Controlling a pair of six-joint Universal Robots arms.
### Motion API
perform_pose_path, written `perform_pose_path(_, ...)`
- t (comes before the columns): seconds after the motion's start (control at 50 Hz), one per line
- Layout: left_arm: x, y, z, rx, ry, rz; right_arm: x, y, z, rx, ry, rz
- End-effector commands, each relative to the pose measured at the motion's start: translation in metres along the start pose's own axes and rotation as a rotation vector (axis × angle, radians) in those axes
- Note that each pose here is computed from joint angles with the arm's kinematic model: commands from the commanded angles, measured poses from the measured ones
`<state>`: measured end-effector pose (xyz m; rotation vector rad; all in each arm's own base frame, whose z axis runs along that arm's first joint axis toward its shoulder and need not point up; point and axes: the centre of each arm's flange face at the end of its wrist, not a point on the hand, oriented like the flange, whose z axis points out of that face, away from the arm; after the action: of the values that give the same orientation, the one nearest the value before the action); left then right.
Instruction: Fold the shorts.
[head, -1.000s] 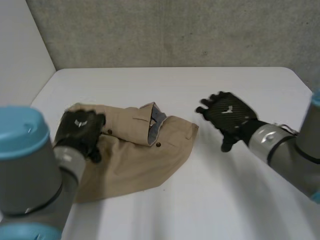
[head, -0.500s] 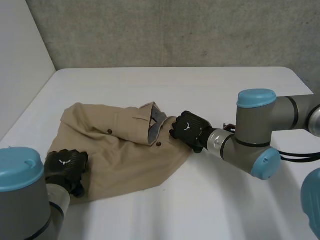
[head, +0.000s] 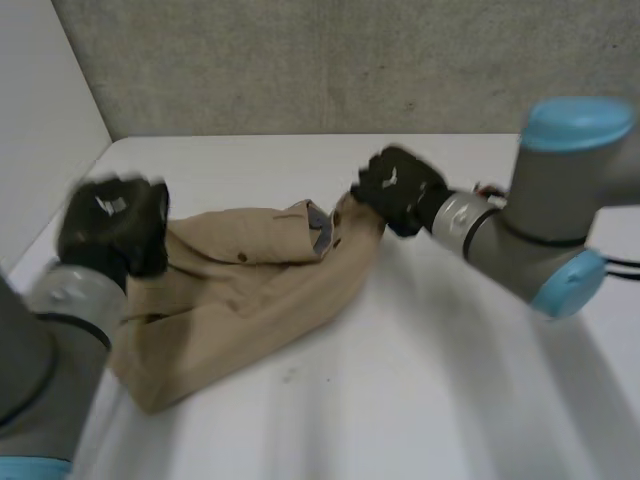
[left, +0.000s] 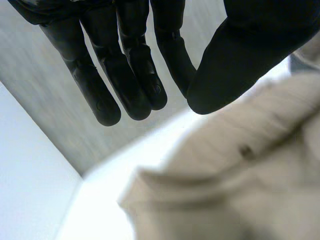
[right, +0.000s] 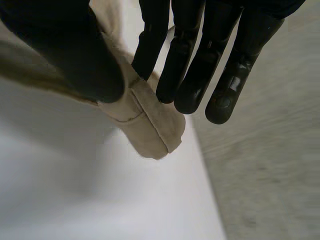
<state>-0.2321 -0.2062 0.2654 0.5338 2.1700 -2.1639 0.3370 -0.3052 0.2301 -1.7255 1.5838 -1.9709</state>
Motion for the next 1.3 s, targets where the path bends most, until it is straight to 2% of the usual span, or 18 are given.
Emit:
perform_pose_path(0.02, -0.022, -0.082, -0.025, 0.268, 0.004, -0.069, 0.049, -0.052, -0.048, 0.043, 0.096, 0.102)
perform_pose_path(0.08, -0.021, -0.088, -0.033, 0.301, 0.043, -0.076, 0.059, -0.061, -0.062, 0.045, 0.122, 0.136)
perform_pose_path(0.14, -0.016, -0.073, -0.035, 0.246, 0.075, -0.063, 0.056, -0.059, -0.066, 0.021, 0.109, 0.165)
perform_pose_path(0.26, 0.023, 0.009, -0.038, -0.074, 0.218, -0.045, 0.029, -0.032, -0.067, -0.110, 0.057, 0.232)
perform_pose_path(0.38, 0.049, 0.063, -0.048, -0.285, 0.308, -0.068, 0.022, -0.005, -0.062, -0.241, 0.125, 0.233)
perform_pose_path(0.58, 0.057, 0.082, -0.044, -0.337, 0.319, -0.051, 0.007, 0.011, -0.064, -0.272, 0.111, 0.249)
perform_pose_path(0.84, 0.084, 0.109, -0.042, -0.405, 0.386, -0.001, 0.000, 0.017, -0.069, -0.280, 0.110, 0.259)
perform_pose_path(0.94, 0.085, 0.108, -0.043, -0.402, 0.387, 0.004, 0.002, 0.013, -0.070, -0.272, 0.119, 0.253)
perform_pose_path(1.06, 0.084, 0.101, -0.041, -0.365, 0.393, 0.058, 0.006, 0.010, -0.072, -0.261, 0.129, 0.250)
perform_pose_path(1.12, 0.080, 0.086, -0.038, -0.313, 0.375, 0.070, 0.011, 0.003, -0.076, -0.246, 0.142, 0.241)
perform_pose_path(1.22, 0.062, 0.039, -0.041, -0.171, 0.313, 0.061, 0.021, -0.011, -0.085, -0.226, 0.170, 0.221)
perform_pose_path(1.28, 0.043, -0.011, -0.050, -0.019, 0.269, 0.022, 0.031, -0.032, -0.102, -0.206, 0.185, 0.215)
perform_pose_path(1.3, 0.030, -0.040, -0.058, 0.077, 0.243, -0.008, 0.038, -0.047, -0.114, -0.186, 0.191, 0.211)
